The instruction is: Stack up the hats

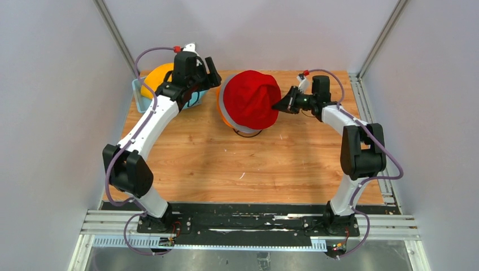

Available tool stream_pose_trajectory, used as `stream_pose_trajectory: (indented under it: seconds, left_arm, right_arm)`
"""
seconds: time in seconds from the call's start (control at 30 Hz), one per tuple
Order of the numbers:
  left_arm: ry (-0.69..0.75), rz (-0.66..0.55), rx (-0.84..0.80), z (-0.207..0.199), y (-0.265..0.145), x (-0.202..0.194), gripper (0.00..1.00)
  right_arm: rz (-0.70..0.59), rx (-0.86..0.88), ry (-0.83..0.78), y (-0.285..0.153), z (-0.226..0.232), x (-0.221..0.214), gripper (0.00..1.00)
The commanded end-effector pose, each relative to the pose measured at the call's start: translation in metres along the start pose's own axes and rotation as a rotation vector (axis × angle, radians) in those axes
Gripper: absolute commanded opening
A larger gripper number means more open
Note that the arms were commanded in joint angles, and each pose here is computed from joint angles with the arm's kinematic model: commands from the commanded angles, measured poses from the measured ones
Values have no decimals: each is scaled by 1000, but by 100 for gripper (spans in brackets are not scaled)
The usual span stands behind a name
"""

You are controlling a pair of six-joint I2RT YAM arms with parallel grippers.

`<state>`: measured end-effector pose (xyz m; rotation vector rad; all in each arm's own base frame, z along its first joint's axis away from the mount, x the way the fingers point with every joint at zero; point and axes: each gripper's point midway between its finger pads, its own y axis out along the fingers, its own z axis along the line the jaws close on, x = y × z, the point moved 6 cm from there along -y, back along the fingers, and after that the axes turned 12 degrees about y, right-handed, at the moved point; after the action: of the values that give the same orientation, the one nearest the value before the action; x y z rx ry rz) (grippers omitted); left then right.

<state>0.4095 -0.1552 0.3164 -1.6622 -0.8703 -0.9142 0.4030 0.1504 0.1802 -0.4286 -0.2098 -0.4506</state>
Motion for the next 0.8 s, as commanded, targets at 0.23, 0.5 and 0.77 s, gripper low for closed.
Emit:
stream_pose_trajectory:
  seconds: [0.23, 0.5, 0.77]
  left_arm:
    - [-21, -85, -158, -2, 28, -5, 76]
    - [-51, -95, -319, -19, 44, -12, 76]
    - [-118, -57, -422, -23, 61, -30, 75]
  right_arm:
    - [-45, 9, -87, -6, 17, 23, 1]
    - [-43, 20, -95, -7, 21, 24, 1]
    - [-40, 25, -98, -7, 23, 25, 1]
